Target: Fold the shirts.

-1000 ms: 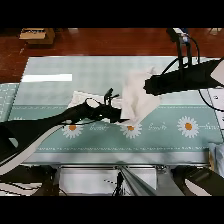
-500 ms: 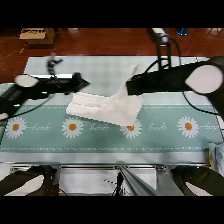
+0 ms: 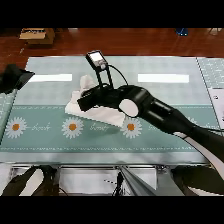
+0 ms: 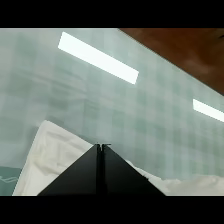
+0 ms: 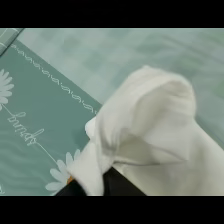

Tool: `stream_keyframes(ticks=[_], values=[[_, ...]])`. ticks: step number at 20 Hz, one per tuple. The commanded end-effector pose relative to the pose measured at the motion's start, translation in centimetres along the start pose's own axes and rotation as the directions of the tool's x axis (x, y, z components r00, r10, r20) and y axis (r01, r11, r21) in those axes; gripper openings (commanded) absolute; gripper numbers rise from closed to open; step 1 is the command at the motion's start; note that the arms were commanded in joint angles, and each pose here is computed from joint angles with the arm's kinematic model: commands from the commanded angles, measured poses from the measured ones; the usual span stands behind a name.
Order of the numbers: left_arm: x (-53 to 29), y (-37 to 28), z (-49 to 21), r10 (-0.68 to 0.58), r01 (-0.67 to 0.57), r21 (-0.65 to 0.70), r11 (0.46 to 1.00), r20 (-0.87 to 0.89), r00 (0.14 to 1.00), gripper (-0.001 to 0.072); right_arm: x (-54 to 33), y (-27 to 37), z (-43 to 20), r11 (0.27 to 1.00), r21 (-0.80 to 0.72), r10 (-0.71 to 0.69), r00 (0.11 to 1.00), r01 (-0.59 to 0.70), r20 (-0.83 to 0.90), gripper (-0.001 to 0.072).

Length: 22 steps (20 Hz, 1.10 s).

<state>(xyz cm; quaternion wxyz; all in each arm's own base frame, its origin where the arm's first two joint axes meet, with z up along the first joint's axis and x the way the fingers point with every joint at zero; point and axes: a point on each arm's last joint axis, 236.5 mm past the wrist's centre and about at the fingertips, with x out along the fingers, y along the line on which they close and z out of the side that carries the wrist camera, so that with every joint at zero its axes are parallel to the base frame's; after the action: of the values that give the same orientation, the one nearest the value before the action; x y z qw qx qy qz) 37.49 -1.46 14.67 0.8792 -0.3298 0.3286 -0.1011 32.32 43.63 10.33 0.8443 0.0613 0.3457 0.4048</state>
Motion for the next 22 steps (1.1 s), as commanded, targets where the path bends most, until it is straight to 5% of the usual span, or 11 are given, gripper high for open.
stream_keyframes(ticks=[1,3,4,5,6,11,14,17,19,22], values=[[-0.8,0.1,-0.2,0.007,-0.007,0.005,1.000,-0.004,1.000,0.0020,2.9,0.5,0.6,0.999,0.036,0.023,0.996,-0.026,0.087,0.0024],[-0.8,0.2,-0.2,0.008,-0.008,0.005,1.000,-0.005,1.000,0.0019,4.1,0.4,-0.3,0.991,0.123,0.036,0.996,-0.045,0.076,0.0027],[-0.8,0.2,-0.2,0.008,-0.008,0.005,1.000,-0.004,1.000,0.0020,4.6,0.4,-0.8,0.986,0.158,0.040,0.997,-0.050,0.065,0.0148],[-0.8,0.2,-0.2,0.008,-0.008,0.005,1.000,-0.004,1.000,0.0019,5.0,0.3,-1.1,0.982,0.182,0.043,0.997,-0.053,0.057,0.0372],[-0.7,0.2,-0.2,0.009,-0.009,0.003,1.000,-0.006,1.000,0.0020,5.0,0.3,-1.2,0.981,0.186,0.043,0.998,-0.053,0.056,0.0503],[-0.5,0.6,-0.2,0.015,-0.015,-0.002,1.000,-0.009,1.000,0.0020,0.8,-5.0,3.1,0.986,0.166,-0.044,0.994,0.027,0.103,0.0497],[-0.5,0.6,-0.1,0.016,-0.016,-0.002,1.000,-0.007,1.000,0.0020,-6.4,-14.9,1.3,0.956,0.059,-0.281,0.954,0.288,-0.105,0.0497],[-0.5,1.0,-0.2,0.030,-0.030,0.007,1.000,-0.011,0.999,0.0020,-18.3,-26.8,-7.2,0.770,-0.069,-0.575,0.643,0.634,-0.506,0.0497],[-0.5,1.2,-0.3,0.039,-0.039,0.013,0.999,-0.014,0.999,0.0021,-21.2,-29.4,-12.5,0.742,0.030,-0.493,0.575,0.670,-0.653,0.0500],[-0.5,1.6,-0.4,0.056,-0.056,0.025,0.998,-0.019,0.998,0.0020,-15.8,-26.5,-14.8,0.747,0.464,-0.180,0.817,0.476,-0.547,0.0601]])
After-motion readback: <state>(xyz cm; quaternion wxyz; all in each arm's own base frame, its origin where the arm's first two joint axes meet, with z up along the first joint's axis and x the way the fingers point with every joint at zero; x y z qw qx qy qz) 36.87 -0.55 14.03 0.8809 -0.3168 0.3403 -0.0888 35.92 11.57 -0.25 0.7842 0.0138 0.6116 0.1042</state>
